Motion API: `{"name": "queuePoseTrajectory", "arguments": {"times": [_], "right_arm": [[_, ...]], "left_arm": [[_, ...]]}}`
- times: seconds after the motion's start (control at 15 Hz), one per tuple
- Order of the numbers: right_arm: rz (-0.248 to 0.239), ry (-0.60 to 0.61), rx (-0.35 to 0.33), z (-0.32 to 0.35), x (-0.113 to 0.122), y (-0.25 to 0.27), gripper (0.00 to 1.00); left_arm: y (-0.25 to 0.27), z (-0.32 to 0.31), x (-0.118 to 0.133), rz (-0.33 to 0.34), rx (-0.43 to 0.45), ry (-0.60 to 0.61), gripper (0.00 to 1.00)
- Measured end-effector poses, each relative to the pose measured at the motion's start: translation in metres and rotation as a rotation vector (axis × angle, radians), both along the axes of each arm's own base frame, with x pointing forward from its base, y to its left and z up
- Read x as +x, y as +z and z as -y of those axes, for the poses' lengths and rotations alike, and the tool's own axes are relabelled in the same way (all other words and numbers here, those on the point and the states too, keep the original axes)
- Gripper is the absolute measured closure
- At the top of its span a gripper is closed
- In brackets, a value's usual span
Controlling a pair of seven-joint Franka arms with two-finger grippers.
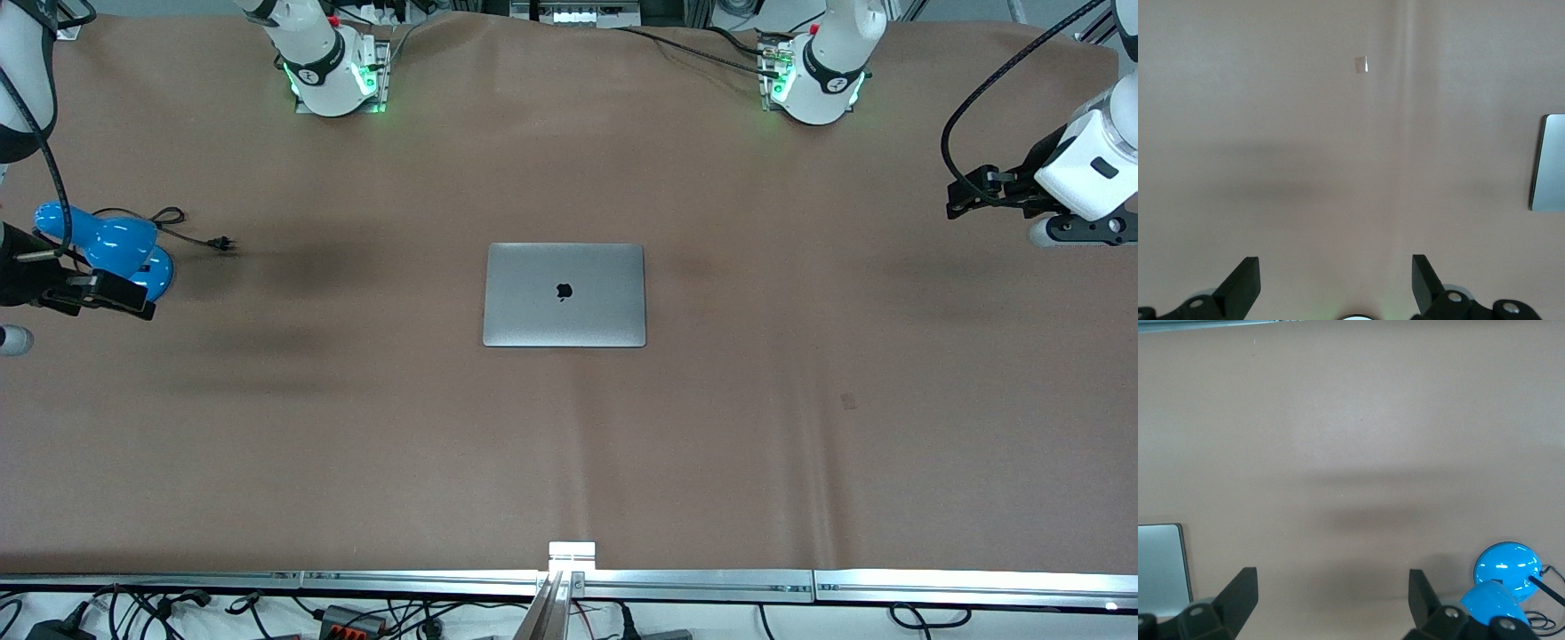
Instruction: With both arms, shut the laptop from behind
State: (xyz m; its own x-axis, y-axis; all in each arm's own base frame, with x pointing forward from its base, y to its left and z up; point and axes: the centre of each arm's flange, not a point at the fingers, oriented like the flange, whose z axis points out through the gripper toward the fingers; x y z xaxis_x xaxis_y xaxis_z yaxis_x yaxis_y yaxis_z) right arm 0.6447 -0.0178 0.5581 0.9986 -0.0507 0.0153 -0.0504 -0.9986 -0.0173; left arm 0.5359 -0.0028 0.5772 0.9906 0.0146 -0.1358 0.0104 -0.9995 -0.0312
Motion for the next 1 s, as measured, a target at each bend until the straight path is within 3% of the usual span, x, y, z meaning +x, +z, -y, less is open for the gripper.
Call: {"name": "queuePoseTrajectory", "arguments": {"times": [0.27,0.6,1.0], "right_arm": [[0.03,0.007,-0.006,0.005,-0.035,0.003,0.0],[0.034,0.013,-0.004,0.004,-0.072,0.015,0.0],[0.029,0.015,0.001,0.004,-0.09,0.016,0.0]], "left_arm": [[0.0,0.0,0.0,-0.001,0.0,0.0,0.0],[0.0,0.0,0.0,-0.002,0.0,0.0,0.0],[0.0,0.0,0.0,-0.002,0.0,0.001,0.0]]}}
